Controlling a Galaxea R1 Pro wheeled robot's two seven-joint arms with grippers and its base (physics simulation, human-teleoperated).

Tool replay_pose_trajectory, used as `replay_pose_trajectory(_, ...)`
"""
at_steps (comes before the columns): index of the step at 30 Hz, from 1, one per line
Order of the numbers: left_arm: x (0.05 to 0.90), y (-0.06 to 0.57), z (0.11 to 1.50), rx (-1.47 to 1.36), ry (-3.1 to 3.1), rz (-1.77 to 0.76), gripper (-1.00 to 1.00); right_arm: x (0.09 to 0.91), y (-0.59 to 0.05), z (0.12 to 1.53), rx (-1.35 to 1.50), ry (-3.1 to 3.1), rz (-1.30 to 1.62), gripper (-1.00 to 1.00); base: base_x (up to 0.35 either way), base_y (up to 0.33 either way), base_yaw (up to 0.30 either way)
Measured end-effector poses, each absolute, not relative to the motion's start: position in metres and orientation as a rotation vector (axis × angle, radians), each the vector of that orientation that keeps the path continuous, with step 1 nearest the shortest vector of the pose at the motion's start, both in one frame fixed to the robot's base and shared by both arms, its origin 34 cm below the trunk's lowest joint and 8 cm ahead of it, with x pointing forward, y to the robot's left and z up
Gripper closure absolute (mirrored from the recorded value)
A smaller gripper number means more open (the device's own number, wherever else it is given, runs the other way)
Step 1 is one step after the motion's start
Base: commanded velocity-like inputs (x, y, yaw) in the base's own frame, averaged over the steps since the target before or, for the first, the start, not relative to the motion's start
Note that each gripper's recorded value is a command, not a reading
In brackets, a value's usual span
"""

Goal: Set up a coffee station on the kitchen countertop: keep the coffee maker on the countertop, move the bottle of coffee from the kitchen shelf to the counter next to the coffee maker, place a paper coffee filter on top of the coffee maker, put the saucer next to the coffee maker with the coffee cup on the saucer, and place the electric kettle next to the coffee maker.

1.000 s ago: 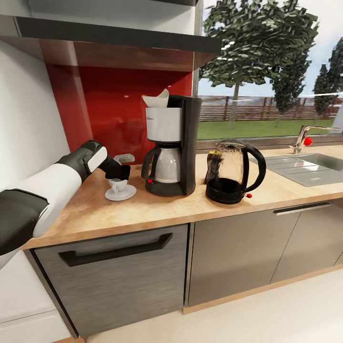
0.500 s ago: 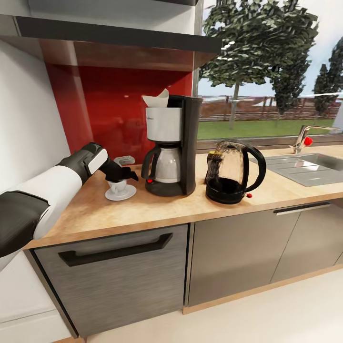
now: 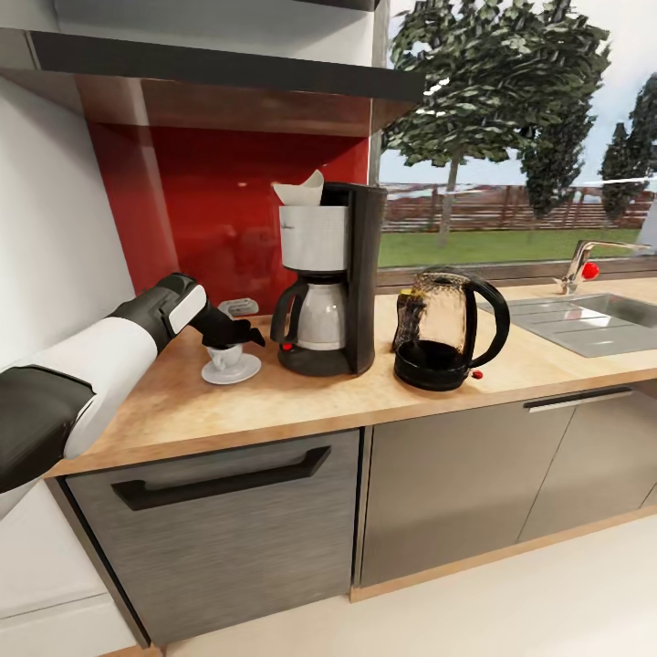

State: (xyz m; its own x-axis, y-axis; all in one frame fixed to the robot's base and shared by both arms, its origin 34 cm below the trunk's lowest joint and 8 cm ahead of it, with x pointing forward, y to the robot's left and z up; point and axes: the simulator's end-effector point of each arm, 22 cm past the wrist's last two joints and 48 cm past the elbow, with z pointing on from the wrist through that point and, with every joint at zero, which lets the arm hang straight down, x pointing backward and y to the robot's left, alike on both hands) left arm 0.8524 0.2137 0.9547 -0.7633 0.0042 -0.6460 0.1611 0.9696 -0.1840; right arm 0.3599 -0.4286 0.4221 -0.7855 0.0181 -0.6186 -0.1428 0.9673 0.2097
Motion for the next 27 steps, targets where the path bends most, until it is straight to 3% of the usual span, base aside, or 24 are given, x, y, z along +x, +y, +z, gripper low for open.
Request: replay_pose_trajectory(27,0.8525,0.2131,0.9552,0.116,2.423,-0.301,-1.0,0.3599,-0.4286,0.4221,-0.087,2.455,0.324,-1.0,-0.018,0.0,0.0)
